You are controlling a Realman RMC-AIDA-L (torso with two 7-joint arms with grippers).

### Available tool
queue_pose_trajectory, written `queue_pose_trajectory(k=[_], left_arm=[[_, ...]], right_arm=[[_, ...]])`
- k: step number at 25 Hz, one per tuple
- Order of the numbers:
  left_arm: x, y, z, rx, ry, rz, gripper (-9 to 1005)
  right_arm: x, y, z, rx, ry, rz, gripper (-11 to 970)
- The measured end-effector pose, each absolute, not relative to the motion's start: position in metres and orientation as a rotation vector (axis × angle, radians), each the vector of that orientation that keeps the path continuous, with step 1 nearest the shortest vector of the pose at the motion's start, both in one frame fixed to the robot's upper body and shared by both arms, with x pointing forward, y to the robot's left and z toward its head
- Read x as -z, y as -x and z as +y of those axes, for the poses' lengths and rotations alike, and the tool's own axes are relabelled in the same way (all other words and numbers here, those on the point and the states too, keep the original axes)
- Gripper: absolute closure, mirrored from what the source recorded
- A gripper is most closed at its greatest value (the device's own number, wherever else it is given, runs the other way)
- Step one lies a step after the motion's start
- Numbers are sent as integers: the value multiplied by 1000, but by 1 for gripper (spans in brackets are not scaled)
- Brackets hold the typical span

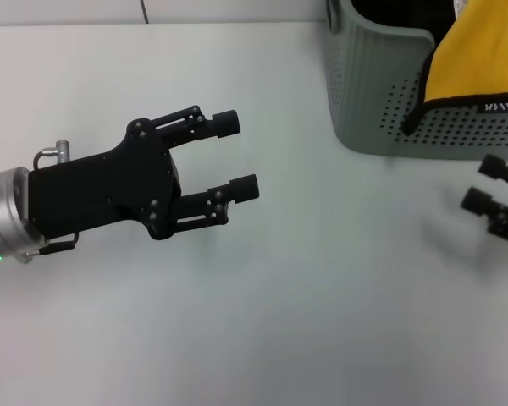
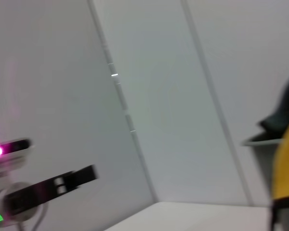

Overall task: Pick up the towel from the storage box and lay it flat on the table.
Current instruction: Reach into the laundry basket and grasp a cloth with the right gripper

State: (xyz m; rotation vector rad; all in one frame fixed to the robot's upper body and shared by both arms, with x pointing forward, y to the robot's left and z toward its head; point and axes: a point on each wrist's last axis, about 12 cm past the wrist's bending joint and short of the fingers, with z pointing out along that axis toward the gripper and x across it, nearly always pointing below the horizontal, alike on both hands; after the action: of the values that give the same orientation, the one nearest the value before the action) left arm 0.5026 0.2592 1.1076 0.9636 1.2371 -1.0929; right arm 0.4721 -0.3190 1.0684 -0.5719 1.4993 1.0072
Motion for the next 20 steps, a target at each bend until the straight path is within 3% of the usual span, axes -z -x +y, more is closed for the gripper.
queue_pose_trajectory(k=[11,20], left_arm=[[-1107,-502,257,1094,-962,1231,259],[-1108,-503,255,1097,-962,1225,259]], right_arm=[[-1070,-468,-349,-842,395,1461,294],[-1072,-500,-337,-808,373,1481,326]])
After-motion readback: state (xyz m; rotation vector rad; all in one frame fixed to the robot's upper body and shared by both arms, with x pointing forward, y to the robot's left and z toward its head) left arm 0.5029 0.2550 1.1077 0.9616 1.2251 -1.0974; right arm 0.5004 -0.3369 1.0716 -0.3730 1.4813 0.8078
